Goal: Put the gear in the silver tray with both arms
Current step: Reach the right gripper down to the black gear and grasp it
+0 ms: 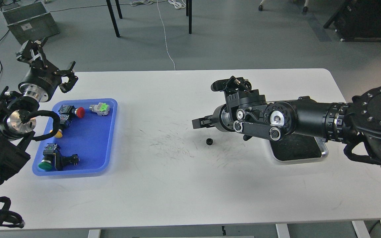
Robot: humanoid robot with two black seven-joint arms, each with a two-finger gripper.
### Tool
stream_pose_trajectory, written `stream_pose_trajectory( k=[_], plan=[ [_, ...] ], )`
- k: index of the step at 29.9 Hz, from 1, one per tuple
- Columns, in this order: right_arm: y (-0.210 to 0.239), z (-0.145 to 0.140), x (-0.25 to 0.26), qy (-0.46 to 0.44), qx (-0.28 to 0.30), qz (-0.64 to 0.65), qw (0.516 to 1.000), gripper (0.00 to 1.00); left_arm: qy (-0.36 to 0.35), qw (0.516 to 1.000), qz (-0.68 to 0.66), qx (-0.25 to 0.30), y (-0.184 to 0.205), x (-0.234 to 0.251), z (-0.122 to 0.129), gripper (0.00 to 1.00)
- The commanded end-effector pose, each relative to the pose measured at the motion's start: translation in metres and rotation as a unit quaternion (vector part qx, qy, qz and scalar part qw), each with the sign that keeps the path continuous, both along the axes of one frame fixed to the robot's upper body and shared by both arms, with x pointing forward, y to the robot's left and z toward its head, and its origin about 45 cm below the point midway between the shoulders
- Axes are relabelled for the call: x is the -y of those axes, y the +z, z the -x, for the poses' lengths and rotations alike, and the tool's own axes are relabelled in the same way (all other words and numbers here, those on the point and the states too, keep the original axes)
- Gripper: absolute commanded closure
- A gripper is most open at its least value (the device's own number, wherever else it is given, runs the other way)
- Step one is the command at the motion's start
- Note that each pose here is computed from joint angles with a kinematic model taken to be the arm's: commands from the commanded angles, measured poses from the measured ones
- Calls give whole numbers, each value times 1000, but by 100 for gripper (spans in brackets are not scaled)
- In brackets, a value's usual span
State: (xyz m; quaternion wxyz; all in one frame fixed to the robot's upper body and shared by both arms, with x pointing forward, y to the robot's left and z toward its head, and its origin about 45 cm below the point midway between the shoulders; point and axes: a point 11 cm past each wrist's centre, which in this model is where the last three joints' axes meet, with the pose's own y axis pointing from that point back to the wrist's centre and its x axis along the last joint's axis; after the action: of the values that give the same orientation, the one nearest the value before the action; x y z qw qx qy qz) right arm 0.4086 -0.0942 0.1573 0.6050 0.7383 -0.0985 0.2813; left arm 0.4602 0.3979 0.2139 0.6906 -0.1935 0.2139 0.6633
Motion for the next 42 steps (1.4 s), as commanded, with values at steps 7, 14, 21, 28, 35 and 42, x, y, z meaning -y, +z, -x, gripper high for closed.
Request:
stream_pose_trajectory(
  k=[7,14,21,28,35,42],
  plan=[
    [-12,8,4,4,-12,7,1000,5,4,1000,-1,2,-1,-1,1,2],
    [-18,10,7,8,-11,15,1000,7,10,1000,-5,6,3,-7,2,2],
    [-20,12,7,6,-15,10,1000,7,12,1000,-7,7,3,-10,2,2],
    [-21,13,4,1,-16,-4,1000,8,12,1000,-6,6,2,-10,4,2],
    [-22,13,3,-5,-13,-13,1000,8,11,1000,-6,7,2,-10,4,2],
    [-23,18,-4,-2,-23,-31,999,9,11,1000,-6,6,0,-11,5,2]
  ],
)
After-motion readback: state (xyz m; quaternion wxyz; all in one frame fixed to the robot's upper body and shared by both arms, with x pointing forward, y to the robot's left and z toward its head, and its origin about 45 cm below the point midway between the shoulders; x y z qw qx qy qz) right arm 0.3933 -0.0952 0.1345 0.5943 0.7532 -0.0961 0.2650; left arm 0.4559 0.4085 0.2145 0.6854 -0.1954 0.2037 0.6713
